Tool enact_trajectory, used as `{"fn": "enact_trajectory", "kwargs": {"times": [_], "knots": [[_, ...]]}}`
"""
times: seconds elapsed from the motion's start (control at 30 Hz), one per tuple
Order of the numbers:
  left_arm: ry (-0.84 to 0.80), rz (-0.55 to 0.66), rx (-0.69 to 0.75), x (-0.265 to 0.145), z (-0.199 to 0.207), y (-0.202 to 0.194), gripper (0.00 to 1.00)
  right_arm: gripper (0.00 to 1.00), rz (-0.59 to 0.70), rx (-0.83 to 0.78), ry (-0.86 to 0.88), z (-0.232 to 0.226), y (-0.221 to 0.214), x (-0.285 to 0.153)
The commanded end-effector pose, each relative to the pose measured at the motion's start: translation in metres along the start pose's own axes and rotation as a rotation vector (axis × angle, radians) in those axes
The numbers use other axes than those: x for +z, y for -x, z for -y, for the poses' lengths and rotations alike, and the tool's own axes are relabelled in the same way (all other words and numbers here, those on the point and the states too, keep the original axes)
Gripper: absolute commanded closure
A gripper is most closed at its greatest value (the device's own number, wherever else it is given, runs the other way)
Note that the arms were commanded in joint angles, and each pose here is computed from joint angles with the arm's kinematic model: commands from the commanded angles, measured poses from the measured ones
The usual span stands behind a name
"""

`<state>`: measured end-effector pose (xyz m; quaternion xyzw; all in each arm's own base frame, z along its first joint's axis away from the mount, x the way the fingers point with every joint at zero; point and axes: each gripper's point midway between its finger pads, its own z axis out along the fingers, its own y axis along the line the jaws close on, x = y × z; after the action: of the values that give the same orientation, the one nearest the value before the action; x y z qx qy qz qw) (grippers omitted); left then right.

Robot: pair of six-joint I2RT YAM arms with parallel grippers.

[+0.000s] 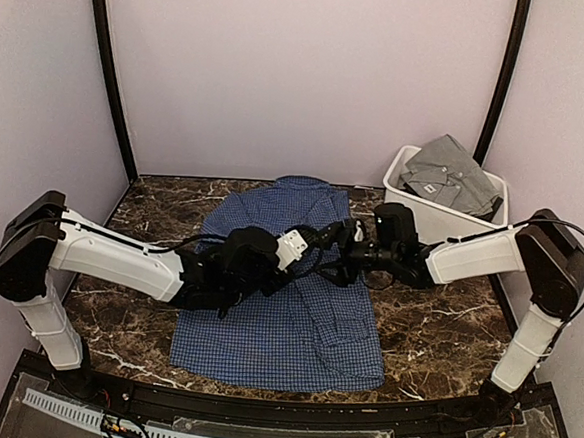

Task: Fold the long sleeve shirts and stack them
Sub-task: Pass from the left arm to the right

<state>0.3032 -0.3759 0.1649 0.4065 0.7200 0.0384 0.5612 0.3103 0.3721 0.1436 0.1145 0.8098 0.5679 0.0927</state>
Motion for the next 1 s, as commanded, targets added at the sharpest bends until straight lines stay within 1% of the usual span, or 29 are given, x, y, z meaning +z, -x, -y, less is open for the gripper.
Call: {"fn": "enact_trajectory", "kwargs": {"times": [0.0,0.23,0.57,0.73,0.83,0.93,0.97], "knots": [[-0.013,-0.005,0.001,0.005,0.008,-0.002,1.00,0.17,0.042,-0.007,0.049,-0.013,0.001,-0.012],[-0.029,-0.012,0.004,0.007,0.013,-0.006,1.00,0.16,0.074,0.038,0.046,-0.004,0.000,-0.020],[-0.084,-0.016,0.016,0.006,0.025,-0.011,1.00,0.17,0.054,0.050,0.073,-0.009,0.009,0.004],[-0.099,-0.015,0.024,0.006,0.029,-0.012,1.00,0.20,0.023,0.069,0.052,0.004,0.002,0.013],[-0.106,-0.016,0.022,0.007,0.031,-0.013,1.00,0.28,0.018,0.078,0.051,0.009,0.001,0.014],[-0.106,-0.019,0.022,0.008,0.032,-0.014,1.00,0.45,0.008,0.083,0.052,0.012,-0.002,0.015],[-0.106,-0.019,0.021,0.008,0.032,-0.014,1.00,0.52,0.004,0.080,0.052,0.011,-0.003,0.016]]}}
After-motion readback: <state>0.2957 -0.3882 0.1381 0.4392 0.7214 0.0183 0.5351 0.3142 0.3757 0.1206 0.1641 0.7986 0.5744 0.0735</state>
